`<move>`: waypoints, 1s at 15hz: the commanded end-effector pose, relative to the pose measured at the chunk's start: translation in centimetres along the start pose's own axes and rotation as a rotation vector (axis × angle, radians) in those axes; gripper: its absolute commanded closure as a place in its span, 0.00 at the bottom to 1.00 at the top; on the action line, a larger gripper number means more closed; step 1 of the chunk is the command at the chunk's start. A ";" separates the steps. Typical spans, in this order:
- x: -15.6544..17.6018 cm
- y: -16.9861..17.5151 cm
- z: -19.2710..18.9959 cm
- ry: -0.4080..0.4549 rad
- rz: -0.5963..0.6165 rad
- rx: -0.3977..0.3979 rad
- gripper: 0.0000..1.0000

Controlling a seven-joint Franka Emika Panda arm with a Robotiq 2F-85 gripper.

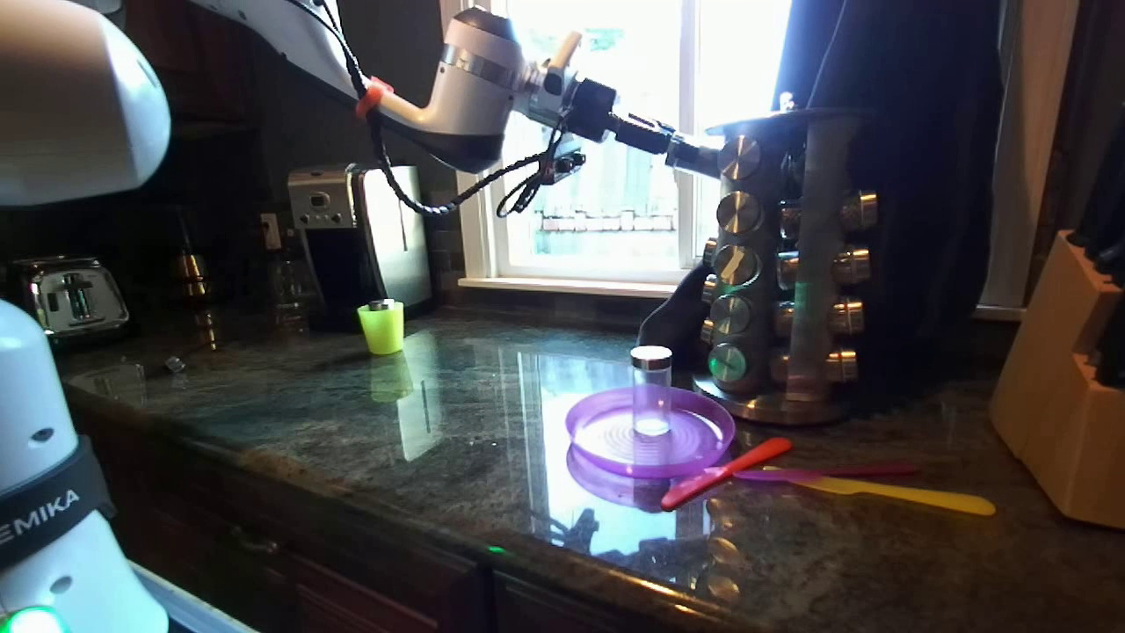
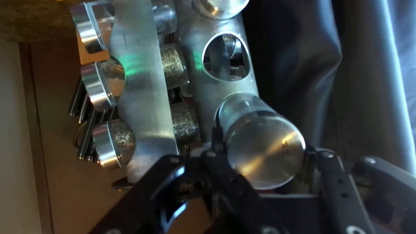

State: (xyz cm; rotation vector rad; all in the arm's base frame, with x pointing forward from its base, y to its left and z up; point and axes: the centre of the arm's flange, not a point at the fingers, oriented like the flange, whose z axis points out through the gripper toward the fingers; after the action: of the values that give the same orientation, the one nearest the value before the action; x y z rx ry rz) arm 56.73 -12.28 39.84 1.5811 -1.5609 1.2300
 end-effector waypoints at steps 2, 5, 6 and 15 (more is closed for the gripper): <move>0.0 -0.5 1.3 0.017 0.009 0.013 0.76; 0.0 -0.5 1.2 0.017 0.026 -0.018 0.76; 0.0 -0.4 1.0 0.016 0.031 -0.027 0.76; -0.3 -0.9 0.6 0.016 0.085 -0.120 0.76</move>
State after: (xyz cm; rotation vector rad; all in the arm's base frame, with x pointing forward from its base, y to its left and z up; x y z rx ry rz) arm 57.71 -11.85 40.10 1.4682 -1.6685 1.1913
